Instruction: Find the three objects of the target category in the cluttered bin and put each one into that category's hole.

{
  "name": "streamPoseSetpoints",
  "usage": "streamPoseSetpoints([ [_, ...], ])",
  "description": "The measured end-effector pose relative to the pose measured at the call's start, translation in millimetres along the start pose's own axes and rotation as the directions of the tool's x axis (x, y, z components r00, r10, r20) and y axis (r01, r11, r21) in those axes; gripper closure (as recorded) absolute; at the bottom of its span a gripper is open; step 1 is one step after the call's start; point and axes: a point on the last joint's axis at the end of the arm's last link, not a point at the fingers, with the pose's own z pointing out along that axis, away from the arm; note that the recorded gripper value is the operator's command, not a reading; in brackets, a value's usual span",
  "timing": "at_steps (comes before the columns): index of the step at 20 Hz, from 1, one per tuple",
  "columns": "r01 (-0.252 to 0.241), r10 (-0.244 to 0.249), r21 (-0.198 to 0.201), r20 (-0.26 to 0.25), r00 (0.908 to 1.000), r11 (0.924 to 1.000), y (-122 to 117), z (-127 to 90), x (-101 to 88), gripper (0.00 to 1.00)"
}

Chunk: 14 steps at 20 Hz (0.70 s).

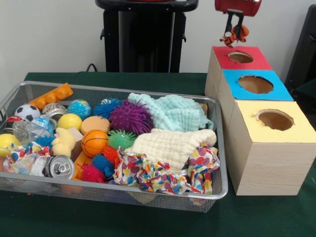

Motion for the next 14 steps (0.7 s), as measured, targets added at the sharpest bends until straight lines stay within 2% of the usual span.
streamPoseSetpoints([
  [3, -0.013, 0.013, 0.011, 0.018, 0.9998, 0.9999, -10.3, 11.3, -8.4, 1.00],
  [8, -0.018, 0.018, 0.027, 0.016, 0.9997, 0.9995, -16.0, 25.9, -10.6, 1.00],
  [14, 0.008, -0.009, 0.033, 0.029, 0.9995, 0.9994, -6.7, 22.5, -3.0, 1.00],
])
